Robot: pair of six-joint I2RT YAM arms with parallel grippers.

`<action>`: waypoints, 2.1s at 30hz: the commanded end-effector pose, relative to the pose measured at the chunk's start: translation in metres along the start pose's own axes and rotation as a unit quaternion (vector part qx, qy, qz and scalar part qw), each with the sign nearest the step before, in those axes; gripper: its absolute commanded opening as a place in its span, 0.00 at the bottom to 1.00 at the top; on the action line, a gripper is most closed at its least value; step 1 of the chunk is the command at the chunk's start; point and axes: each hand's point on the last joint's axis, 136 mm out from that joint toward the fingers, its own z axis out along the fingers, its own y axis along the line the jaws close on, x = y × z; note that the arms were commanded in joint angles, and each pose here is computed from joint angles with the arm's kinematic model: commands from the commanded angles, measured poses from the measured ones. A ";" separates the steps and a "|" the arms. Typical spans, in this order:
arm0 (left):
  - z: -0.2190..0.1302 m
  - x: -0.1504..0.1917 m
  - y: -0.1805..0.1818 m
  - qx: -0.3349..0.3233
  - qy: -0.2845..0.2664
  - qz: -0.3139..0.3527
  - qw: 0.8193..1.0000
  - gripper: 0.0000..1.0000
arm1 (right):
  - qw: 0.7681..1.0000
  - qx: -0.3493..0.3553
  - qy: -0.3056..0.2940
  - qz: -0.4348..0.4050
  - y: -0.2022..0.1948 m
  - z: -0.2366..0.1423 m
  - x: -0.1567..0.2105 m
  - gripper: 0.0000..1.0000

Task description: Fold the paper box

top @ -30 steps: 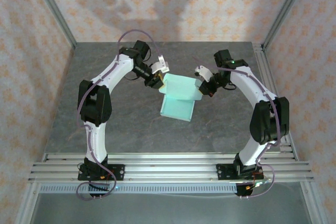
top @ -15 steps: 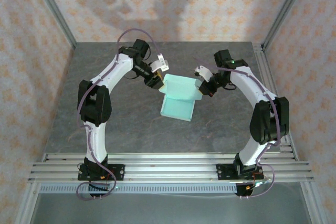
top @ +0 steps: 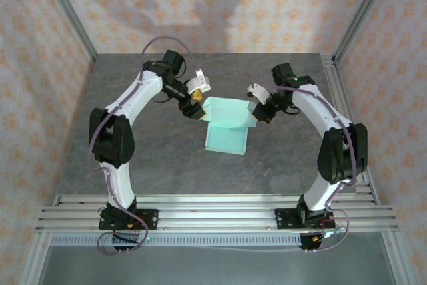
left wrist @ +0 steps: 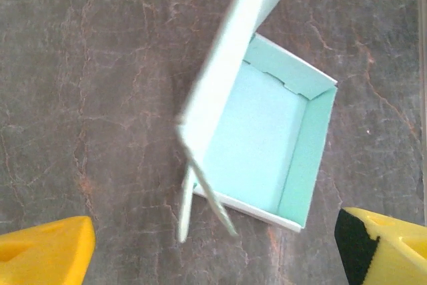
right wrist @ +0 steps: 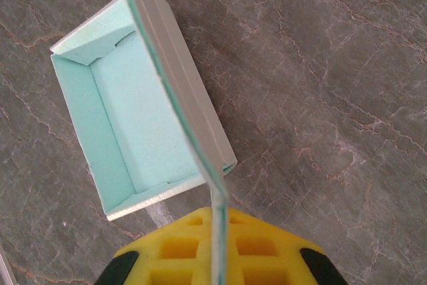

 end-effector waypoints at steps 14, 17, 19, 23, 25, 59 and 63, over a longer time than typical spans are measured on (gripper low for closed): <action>0.035 0.005 0.029 -0.033 0.090 0.002 0.995 0.64 | 1.000 -0.001 -0.004 -0.011 0.011 -0.008 -0.003 0.00; 0.034 0.003 0.025 -0.026 0.087 0.005 0.996 0.49 | 1.000 0.001 -0.004 -0.012 0.011 -0.009 -0.001 0.00; 0.031 0.002 0.022 -0.021 0.083 0.008 0.996 0.40 | 1.000 0.002 -0.003 -0.012 0.011 -0.008 0.000 0.00; 0.023 0.000 0.020 -0.019 0.075 0.005 0.997 0.40 | 1.000 0.001 -0.001 -0.011 0.010 -0.008 0.000 0.00; 0.019 0.000 0.020 -0.022 0.073 0.003 0.997 0.40 | 1.000 0.001 -0.002 -0.011 0.010 -0.007 0.000 0.00; 0.020 0.004 0.018 -0.005 0.074 -0.003 0.997 0.24 | 1.000 -0.002 0.000 -0.009 0.009 -0.008 -0.004 0.00; 0.023 0.006 0.021 -0.004 0.079 -0.006 0.997 0.26 | 1.000 -0.001 0.000 -0.008 0.008 -0.008 -0.004 0.00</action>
